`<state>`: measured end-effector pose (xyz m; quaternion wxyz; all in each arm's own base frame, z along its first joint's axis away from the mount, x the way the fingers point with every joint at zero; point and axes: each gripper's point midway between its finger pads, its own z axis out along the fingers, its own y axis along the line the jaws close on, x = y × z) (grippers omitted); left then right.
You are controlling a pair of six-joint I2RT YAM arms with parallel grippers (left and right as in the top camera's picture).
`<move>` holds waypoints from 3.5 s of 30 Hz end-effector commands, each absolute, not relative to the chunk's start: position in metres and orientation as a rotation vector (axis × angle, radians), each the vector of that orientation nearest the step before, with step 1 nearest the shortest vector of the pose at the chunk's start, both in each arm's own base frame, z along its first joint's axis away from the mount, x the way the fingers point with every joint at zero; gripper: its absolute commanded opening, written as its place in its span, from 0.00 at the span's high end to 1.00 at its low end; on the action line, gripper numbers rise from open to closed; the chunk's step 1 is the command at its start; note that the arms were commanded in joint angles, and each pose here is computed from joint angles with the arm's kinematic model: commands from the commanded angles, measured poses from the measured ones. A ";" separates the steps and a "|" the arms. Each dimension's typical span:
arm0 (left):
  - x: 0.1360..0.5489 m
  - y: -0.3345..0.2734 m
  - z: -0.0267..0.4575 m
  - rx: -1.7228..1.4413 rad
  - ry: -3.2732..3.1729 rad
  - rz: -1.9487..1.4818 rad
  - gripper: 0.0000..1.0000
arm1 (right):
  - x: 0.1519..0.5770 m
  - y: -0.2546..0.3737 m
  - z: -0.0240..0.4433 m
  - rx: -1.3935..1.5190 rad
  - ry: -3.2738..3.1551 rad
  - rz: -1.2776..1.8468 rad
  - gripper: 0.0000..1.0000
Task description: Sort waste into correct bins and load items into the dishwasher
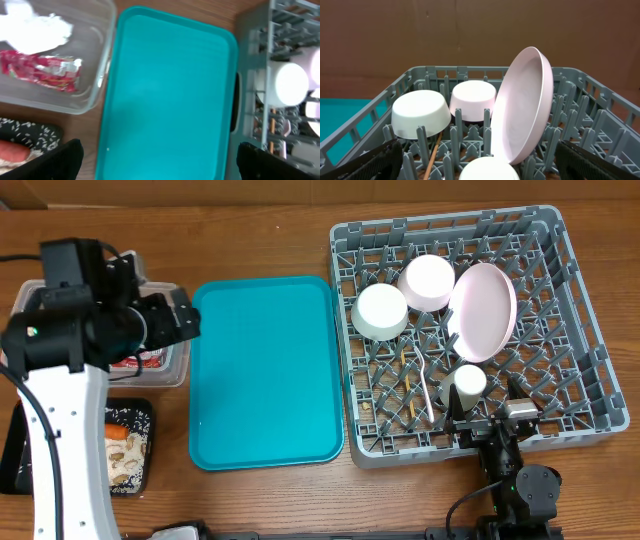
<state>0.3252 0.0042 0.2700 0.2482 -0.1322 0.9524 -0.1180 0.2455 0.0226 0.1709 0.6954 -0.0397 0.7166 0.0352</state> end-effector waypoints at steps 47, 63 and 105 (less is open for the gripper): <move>0.266 -0.027 0.077 -0.276 2.149 -0.399 0.00 | 0.245 0.024 0.170 -0.108 1.588 0.071 0.00; 0.260 0.004 0.060 -0.360 2.026 -0.215 0.00 | 0.245 0.024 0.170 -0.109 1.588 0.071 0.00; 0.249 -0.013 0.134 -0.032 1.743 -0.102 0.00 | 0.245 0.024 0.170 -0.108 1.588 0.071 0.00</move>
